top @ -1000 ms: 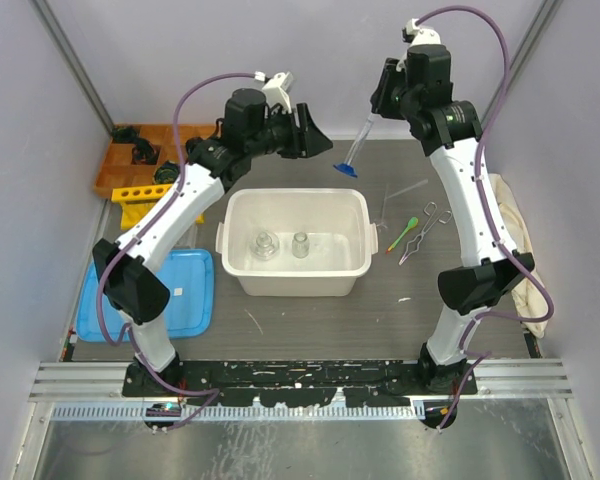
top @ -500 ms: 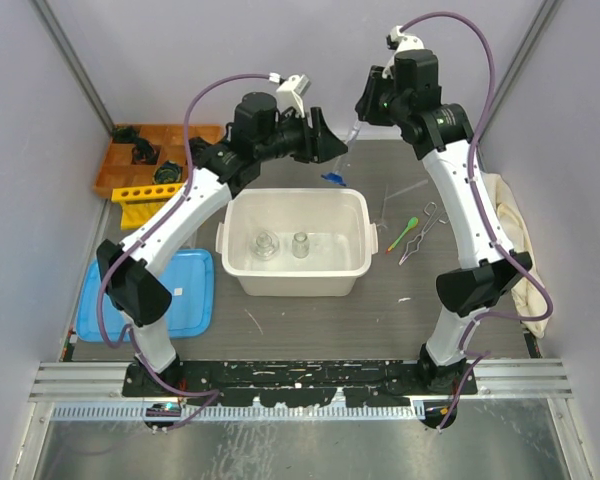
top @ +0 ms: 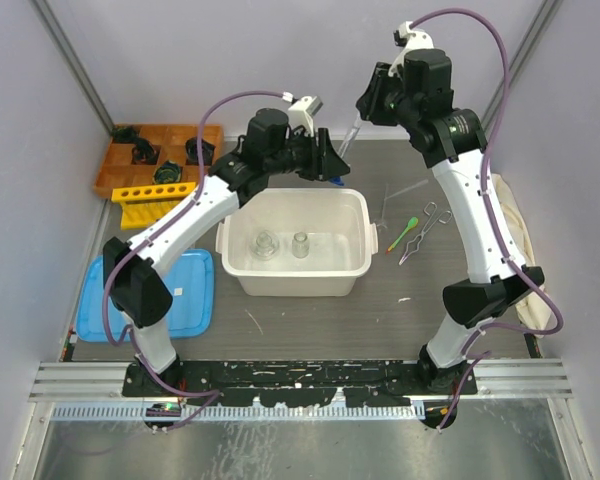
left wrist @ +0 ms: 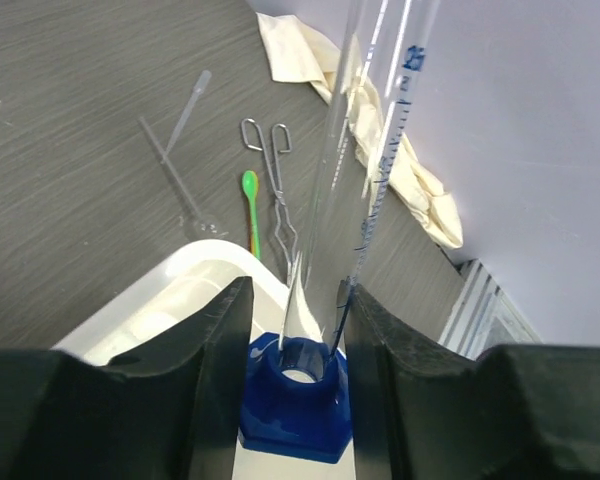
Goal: Organize the chemistry lab equipment
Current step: Place the chemistry item in the storage box.
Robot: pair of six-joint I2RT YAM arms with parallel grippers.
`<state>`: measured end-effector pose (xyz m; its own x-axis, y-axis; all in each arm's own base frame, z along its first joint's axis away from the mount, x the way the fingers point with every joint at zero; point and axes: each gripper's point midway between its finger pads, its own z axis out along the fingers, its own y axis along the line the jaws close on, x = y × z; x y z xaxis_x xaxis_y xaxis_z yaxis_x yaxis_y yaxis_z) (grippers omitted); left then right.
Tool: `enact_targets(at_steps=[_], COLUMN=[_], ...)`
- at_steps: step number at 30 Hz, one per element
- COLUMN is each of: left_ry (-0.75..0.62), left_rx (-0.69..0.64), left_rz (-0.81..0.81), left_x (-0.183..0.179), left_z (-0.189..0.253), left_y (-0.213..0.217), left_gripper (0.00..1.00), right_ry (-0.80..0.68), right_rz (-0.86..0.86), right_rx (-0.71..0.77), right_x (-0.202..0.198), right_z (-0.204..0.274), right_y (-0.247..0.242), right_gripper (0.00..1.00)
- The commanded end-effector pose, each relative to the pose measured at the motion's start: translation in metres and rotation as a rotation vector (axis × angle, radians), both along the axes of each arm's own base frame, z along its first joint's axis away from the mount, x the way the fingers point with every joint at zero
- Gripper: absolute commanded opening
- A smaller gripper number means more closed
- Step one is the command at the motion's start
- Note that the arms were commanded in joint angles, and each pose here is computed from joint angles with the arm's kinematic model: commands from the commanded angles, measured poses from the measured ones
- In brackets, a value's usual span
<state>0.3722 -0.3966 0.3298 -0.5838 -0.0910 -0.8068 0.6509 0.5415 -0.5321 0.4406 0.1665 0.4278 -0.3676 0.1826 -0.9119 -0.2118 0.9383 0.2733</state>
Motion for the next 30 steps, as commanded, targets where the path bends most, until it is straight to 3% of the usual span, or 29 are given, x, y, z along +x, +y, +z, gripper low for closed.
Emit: enact_targets(at_steps=[1,10,18,30], left_ry=[-0.106,-0.118,-0.182,-0.467], left_rx=[-0.079,-0.079,-0.025,0.117], left_rz=[-0.005,0.000,0.026,0.078], left_x=[-0.008,-0.008,-0.002,-0.002], left_z=[0.044,0.038,0.015,0.000], left_y=[0.002,0.002,0.009,0.042], left_gripper=[0.36,0.23,0.16,0.14], right_ry=[-0.062,-0.073,-0.049,0.229], right_rz=[0.011,0.013,0.041,0.135], right_rx=[0.042,0.048,0.039,0.088], right_x=[-0.018,-0.028,-0.042,-0.078], right_z=[0.027,0.035,0.043,0.003], right_y=[0.000,-0.003,-0.004,0.004], right_gripper=[0.31,0.33,0.42,0.50])
